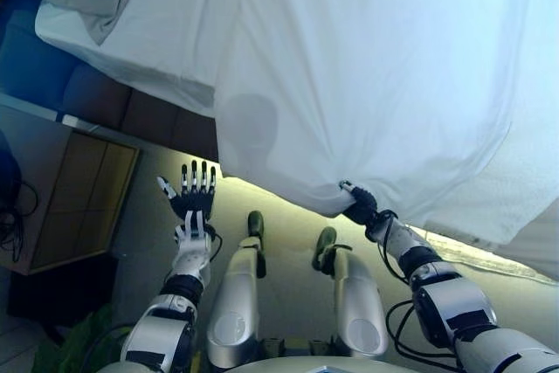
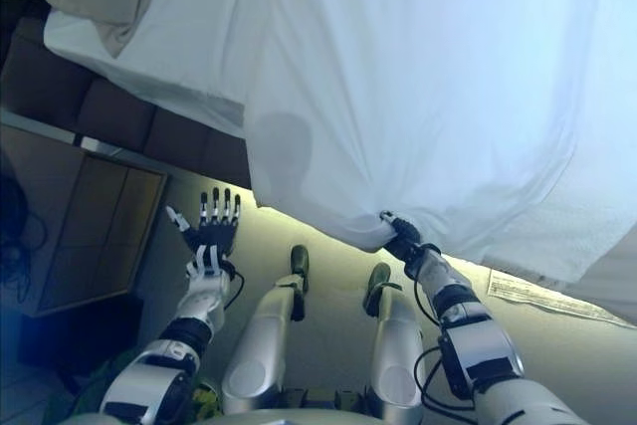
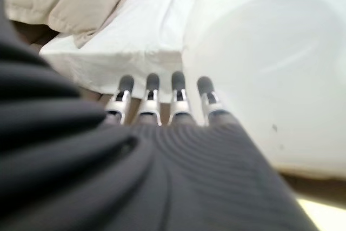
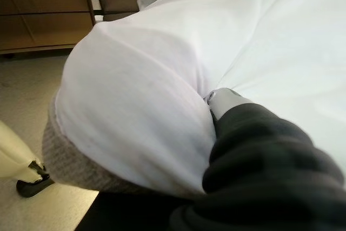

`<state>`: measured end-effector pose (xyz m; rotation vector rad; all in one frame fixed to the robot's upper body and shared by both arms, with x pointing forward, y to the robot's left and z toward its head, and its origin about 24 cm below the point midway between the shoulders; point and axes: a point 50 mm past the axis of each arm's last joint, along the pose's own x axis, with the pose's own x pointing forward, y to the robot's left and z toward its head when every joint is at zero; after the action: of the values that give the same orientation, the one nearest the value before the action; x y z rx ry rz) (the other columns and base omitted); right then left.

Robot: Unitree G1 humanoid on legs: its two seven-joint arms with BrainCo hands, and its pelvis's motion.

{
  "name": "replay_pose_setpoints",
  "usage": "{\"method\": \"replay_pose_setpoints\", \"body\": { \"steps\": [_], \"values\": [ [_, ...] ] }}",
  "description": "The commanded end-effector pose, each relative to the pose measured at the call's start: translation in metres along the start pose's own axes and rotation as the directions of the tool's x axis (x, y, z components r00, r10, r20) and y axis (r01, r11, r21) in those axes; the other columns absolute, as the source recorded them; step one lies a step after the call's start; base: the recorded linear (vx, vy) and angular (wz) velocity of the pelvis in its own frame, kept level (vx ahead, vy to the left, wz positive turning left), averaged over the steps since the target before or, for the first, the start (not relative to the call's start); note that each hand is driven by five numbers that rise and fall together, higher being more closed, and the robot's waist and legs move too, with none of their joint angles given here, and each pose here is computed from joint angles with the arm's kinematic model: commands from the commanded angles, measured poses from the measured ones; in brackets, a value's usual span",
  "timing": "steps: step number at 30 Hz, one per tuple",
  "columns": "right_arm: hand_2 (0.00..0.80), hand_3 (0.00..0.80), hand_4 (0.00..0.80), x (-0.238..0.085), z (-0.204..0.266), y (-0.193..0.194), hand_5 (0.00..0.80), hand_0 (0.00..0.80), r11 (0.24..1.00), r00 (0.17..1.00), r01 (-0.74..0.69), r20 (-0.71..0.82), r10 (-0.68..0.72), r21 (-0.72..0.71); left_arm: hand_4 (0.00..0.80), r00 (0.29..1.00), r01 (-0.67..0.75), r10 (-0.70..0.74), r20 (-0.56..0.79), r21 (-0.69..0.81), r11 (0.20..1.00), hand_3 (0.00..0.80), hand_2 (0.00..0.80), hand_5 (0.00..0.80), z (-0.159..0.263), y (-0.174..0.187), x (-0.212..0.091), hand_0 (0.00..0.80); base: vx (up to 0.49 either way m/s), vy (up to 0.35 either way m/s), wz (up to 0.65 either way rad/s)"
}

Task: Make the bed neatly

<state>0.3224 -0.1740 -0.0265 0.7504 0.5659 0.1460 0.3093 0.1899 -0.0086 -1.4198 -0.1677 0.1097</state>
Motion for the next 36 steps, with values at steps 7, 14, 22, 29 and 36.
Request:
{"method": "replay_pose_setpoints", "body": {
  "steps": [7, 14, 22, 29, 36],
  "values": [
    [0.000, 0.000, 0.000, -0.013, -0.070, -0.020, 0.000, 0.000, 0.992, 0.897, 0.121, -0.424, -0.129, -0.046, 0.000, 0.998, 0.046, -0.044, 0.055, -0.034, 0.998, 0.000, 0.000, 0.000, -0.003, -0.017, 0.016, 0.000, -0.005, 0.002, 0.00],
    [0.000, 0.000, 0.000, -0.014, -0.066, -0.022, 0.000, 0.000, 0.983, 0.895, 0.180, -0.410, -0.173, -0.020, 0.000, 0.998, 0.026, -0.024, 0.061, -0.036, 0.999, 0.000, 0.000, 0.000, 0.000, -0.013, 0.014, 0.000, 0.000, 0.000, 0.00],
    [0.000, 0.000, 0.000, -0.020, -0.079, -0.027, 0.000, 0.000, 0.979, 0.884, 0.194, -0.444, -0.146, 0.066, 0.000, 0.999, -0.012, 0.013, 0.053, -0.022, 1.000, 0.000, 0.000, 0.000, -0.001, -0.002, 0.005, 0.000, 0.021, -0.028, -0.01],
    [0.000, 0.000, 0.000, -0.035, -0.101, -0.041, 0.000, 0.000, 0.963, 0.872, 0.210, -0.477, -0.107, 0.168, 0.000, 0.991, -0.131, 0.130, 0.043, 0.004, 0.991, 0.000, 0.000, 0.000, 0.006, 0.027, -0.018, 0.000, 0.106, -0.036, -0.05],
    [0.000, 0.000, 0.000, -0.051, -0.114, -0.061, 0.000, 0.000, 0.936, 0.899, 0.253, -0.416, -0.135, 0.244, 0.000, 0.973, -0.230, 0.230, 0.012, 0.074, 0.970, 0.000, 0.000, 0.000, 0.014, 0.053, -0.045, 0.000, 0.160, -0.059, -0.04]
  ]
}}
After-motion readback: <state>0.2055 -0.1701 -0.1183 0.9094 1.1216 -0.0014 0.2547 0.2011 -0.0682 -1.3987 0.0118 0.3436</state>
